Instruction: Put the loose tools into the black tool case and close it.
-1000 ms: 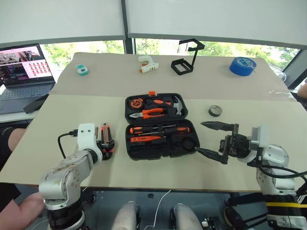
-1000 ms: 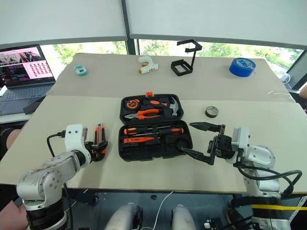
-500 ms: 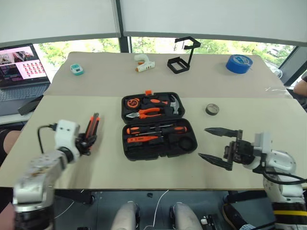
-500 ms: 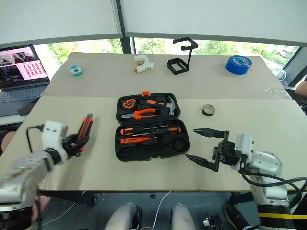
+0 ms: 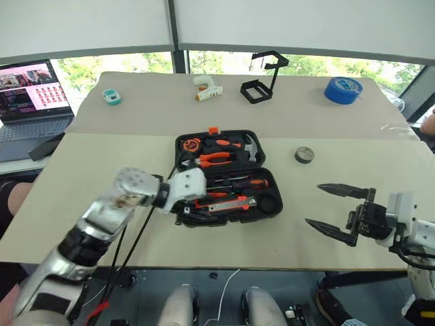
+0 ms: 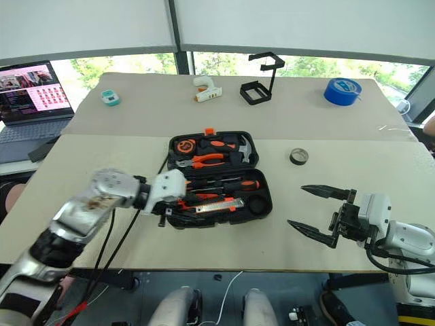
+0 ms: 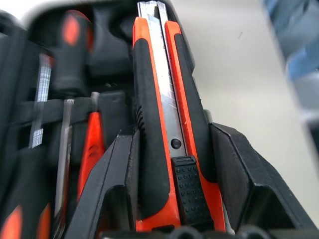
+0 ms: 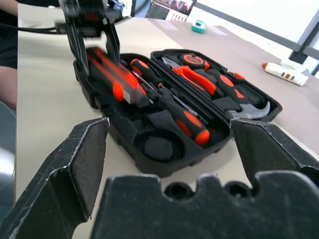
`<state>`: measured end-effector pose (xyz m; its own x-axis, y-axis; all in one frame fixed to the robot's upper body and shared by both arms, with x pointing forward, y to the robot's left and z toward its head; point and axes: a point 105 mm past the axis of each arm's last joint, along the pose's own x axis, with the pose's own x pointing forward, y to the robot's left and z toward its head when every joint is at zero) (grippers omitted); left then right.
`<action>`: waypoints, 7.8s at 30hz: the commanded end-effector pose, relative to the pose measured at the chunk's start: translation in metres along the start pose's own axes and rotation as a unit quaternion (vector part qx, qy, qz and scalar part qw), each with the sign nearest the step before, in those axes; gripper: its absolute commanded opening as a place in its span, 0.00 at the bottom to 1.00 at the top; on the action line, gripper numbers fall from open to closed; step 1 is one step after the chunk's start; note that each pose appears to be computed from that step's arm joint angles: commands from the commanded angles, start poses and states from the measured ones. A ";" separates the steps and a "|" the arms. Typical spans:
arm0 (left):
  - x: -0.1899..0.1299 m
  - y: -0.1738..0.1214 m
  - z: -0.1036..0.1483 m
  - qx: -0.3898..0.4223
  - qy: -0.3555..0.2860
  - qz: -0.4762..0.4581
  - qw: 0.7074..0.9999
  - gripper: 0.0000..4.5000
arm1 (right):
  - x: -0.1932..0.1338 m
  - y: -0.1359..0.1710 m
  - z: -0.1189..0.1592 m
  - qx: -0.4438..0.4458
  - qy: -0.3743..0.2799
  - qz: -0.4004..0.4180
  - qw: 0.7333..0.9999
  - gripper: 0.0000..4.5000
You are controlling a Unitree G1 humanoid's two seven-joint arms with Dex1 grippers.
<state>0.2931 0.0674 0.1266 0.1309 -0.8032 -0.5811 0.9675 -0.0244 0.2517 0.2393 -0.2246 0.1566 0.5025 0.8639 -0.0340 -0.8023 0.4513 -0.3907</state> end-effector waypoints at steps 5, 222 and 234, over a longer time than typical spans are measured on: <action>-0.002 0.000 -0.011 0.022 0.057 -0.004 0.998 0.37 | -0.002 -0.001 0.018 -0.027 -0.007 -0.016 0.999 1.00; -0.054 0.042 -0.058 -0.203 -0.156 0.242 0.936 0.00 | 0.121 -0.038 -0.053 0.055 0.184 0.095 0.977 0.01; -0.105 0.035 -0.083 -0.313 -0.063 0.260 0.911 0.48 | 0.086 -0.064 -0.025 0.148 0.197 0.012 0.969 0.49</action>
<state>0.3313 0.1987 0.1134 0.6104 -0.6610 -0.4364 0.7231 0.6899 -0.0336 0.3420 -0.1818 0.1333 0.4946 0.7458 -0.4463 -0.8556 0.5079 -0.0996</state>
